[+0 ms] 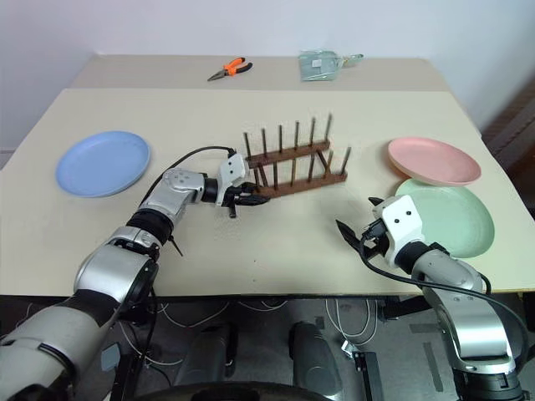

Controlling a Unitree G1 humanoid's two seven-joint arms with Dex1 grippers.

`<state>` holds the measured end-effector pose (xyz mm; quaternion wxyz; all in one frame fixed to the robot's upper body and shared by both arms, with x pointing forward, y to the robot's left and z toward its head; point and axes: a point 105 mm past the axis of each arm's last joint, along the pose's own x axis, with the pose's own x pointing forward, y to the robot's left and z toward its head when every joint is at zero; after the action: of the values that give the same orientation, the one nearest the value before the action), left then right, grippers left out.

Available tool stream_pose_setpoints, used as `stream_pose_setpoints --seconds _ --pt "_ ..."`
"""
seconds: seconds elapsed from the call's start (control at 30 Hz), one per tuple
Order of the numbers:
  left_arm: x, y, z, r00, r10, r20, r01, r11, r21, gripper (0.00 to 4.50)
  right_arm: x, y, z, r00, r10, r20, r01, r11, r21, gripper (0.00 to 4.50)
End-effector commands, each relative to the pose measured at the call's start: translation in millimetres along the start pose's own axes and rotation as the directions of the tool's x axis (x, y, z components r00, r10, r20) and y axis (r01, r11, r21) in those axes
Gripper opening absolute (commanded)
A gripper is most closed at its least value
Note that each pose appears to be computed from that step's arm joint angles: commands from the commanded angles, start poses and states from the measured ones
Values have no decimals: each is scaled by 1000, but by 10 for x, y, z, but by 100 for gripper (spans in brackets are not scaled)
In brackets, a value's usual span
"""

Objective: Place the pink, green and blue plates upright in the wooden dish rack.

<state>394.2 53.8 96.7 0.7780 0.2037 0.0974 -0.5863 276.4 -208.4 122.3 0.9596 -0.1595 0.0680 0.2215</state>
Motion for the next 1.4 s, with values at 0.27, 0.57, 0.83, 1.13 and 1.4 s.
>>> stream_pose_setpoints --seconds 0.27,0.57,0.83,1.13,1.4 --pt "-143 -320 25 975 -223 12 219 965 142 79 -45 -150 110 999 -29 25 30 997 -64 450" --pt "-227 -393 -48 982 -182 -40 186 975 123 319 -250 -316 5 997 -73 -33 70 994 -79 450" --pt "-660 -348 -198 989 -109 -105 111 994 12 300 -313 -65 -79 995 58 -87 -63 996 -57 359" --pt "-519 -702 -112 975 -219 -42 216 975 -56 1 -80 263 -240 974 173 -149 -177 984 -15 3" --pt "-214 -606 -204 991 -115 -74 110 991 -72 1 276 258 -342 970 152 -189 -163 985 -47 3"
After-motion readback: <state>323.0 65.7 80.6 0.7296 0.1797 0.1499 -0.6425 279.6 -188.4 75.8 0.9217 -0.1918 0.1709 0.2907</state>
